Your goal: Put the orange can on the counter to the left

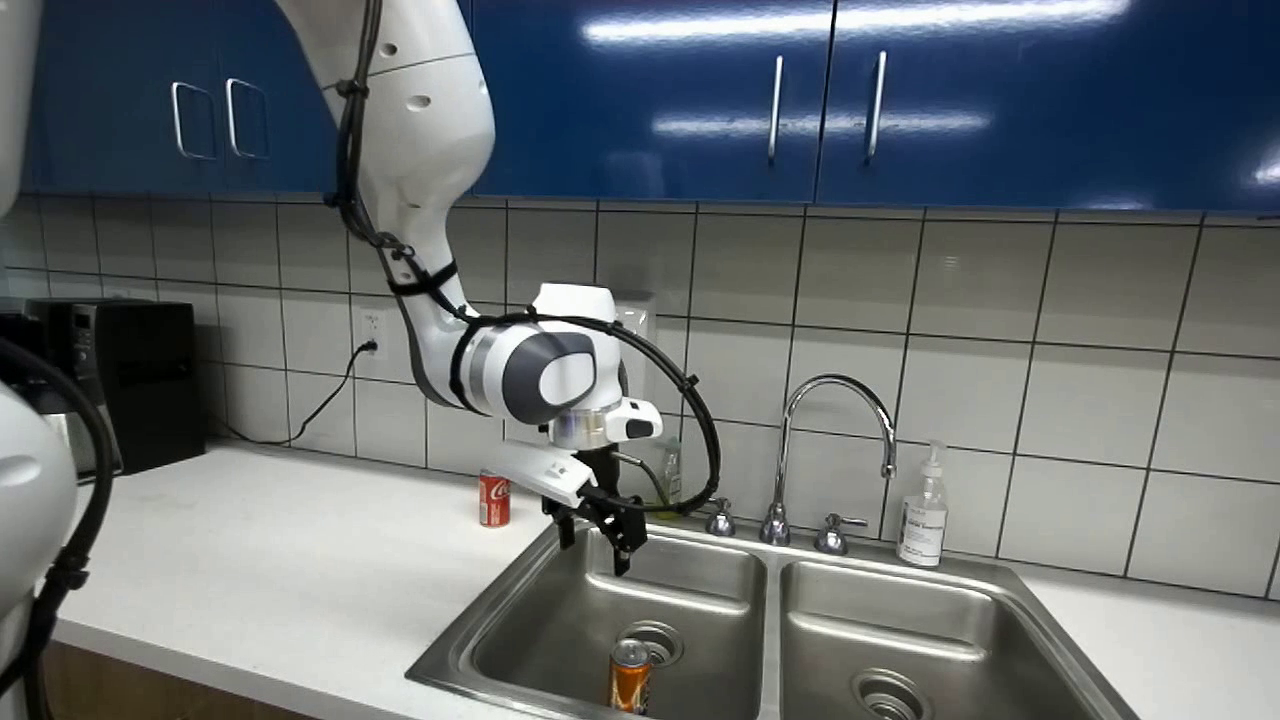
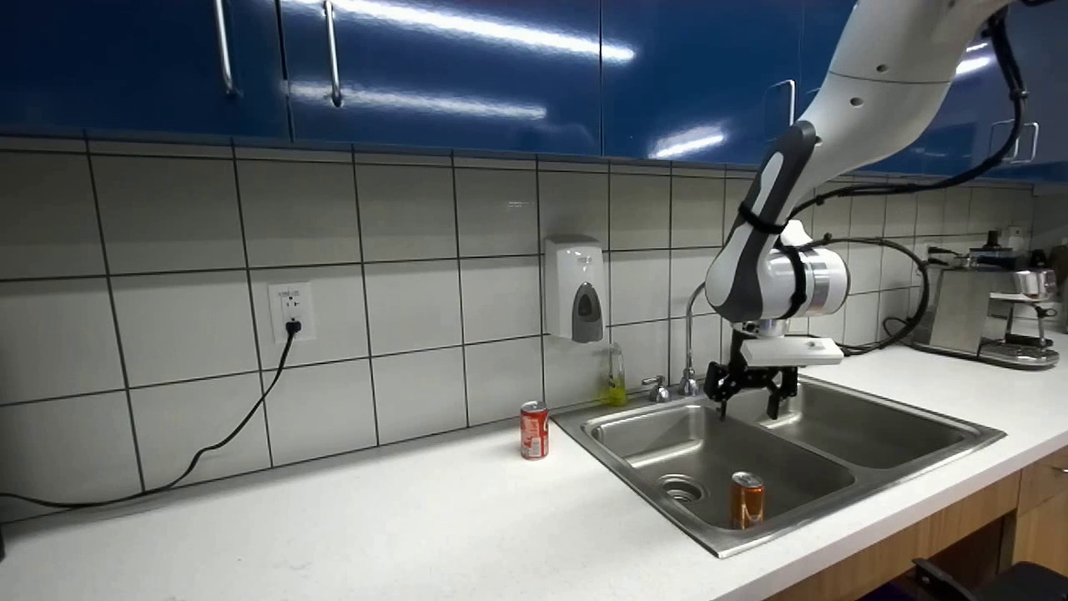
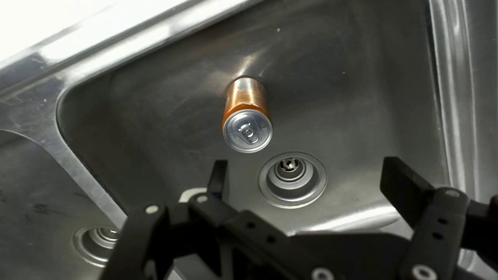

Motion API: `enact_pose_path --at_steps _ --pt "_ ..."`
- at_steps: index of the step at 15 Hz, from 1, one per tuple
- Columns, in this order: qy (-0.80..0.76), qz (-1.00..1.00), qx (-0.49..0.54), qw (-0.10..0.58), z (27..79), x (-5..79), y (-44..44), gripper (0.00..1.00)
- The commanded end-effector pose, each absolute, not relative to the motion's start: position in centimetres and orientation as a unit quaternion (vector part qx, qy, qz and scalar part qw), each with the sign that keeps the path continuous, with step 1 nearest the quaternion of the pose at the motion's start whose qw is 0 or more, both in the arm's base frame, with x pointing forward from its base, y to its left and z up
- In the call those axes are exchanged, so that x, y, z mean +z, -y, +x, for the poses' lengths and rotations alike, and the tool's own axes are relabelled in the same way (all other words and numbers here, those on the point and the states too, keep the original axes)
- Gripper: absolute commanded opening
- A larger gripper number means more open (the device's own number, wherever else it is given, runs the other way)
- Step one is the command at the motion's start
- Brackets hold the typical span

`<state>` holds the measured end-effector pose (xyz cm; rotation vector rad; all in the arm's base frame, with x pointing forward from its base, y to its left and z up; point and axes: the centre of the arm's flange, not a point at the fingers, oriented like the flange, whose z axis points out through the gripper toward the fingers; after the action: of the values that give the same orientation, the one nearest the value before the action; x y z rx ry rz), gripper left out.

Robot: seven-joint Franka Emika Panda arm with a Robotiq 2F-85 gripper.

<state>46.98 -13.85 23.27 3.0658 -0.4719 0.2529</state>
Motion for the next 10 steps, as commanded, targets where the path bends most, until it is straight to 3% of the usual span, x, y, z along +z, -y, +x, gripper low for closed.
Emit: enact_pose_path --at_steps 1,10 --pt "0.159 0.984 0.084 0.02 49.1 20.7 16.4 1.0" --pt "0.179 0.982 0.059 0.03 51.0 15.2 19.4 1.0"
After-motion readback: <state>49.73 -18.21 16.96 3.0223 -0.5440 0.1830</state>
